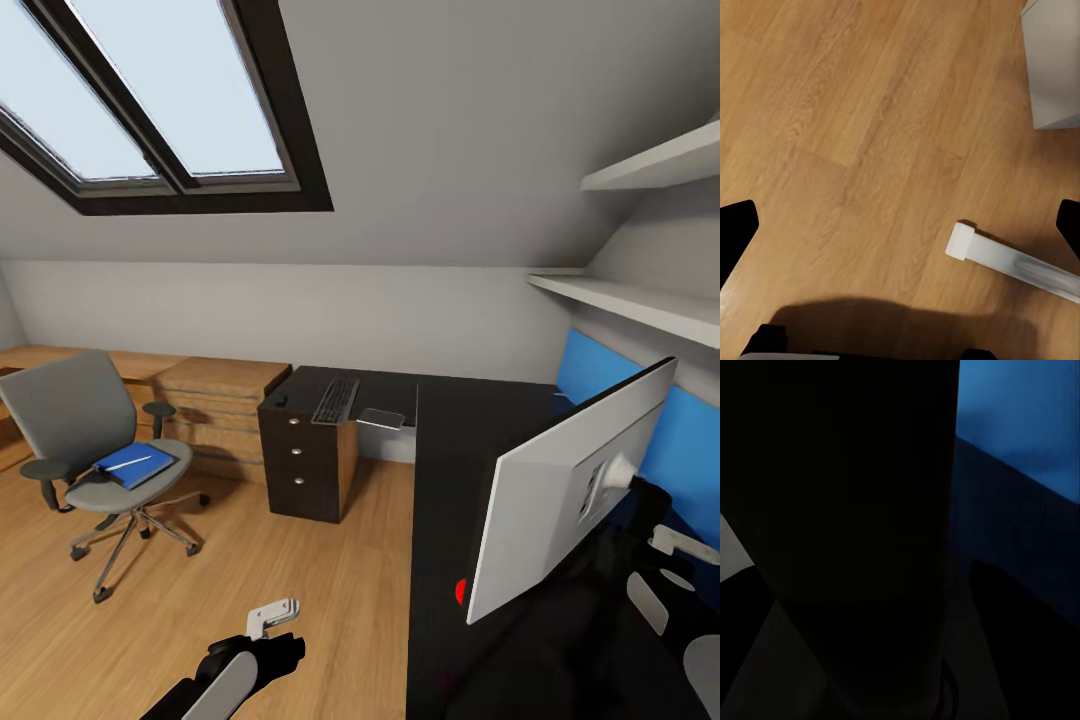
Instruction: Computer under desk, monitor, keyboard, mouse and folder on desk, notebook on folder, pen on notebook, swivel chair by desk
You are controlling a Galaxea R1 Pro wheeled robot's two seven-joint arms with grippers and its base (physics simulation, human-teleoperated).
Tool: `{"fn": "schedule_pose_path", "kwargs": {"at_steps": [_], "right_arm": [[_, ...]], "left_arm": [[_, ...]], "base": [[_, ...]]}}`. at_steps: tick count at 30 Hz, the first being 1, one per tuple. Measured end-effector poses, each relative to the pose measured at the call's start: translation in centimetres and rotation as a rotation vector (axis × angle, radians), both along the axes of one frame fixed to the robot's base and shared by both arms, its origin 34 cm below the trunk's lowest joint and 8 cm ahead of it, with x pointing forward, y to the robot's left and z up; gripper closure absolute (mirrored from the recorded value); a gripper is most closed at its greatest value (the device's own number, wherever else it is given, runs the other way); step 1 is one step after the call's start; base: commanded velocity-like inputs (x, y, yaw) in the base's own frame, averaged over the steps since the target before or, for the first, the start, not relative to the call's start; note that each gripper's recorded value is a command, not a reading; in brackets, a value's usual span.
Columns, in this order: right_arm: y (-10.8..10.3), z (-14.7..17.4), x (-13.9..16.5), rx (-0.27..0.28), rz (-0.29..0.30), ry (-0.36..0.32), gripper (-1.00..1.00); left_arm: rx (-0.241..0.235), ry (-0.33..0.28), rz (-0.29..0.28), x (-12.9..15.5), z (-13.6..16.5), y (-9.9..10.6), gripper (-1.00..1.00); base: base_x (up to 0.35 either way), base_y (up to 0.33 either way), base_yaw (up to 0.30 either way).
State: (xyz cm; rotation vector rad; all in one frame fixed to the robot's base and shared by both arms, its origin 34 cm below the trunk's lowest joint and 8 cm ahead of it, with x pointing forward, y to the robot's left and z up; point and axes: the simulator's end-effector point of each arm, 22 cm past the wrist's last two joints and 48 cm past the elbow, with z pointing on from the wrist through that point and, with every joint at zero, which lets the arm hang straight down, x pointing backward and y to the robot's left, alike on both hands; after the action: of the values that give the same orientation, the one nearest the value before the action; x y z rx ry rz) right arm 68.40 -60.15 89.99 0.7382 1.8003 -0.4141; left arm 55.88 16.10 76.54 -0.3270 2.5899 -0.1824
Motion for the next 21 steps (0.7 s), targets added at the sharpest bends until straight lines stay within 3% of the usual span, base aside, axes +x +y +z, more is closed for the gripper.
{"fn": "schedule_pose_path", "kwargs": {"at_steps": [6, 13, 21], "right_arm": [[0.0, 0.0, 0.0, -0.001, 0.001, 0.0, 1.0], [1.8, 0.0, 0.8, -0.015, 0.027, 0.003, 1.0], [1.8, 0.0, 0.8, -0.02, 0.026, 0.005, 1.0]], "left_arm": [[0.0, -0.001, 0.0, 0.0, 0.0, 0.0, -1.0], [0.004, -0.001, 0.005, 0.0, 0.0, 0.1, -1.0], [0.018, -0.003, 0.006, 0.1, -0.1, 0.9, -1.0]], "base": [[0.0, -0.004, -0.001], [0.0, 0.0, 0.0], [0.0, 0.0, 0.0]]}}
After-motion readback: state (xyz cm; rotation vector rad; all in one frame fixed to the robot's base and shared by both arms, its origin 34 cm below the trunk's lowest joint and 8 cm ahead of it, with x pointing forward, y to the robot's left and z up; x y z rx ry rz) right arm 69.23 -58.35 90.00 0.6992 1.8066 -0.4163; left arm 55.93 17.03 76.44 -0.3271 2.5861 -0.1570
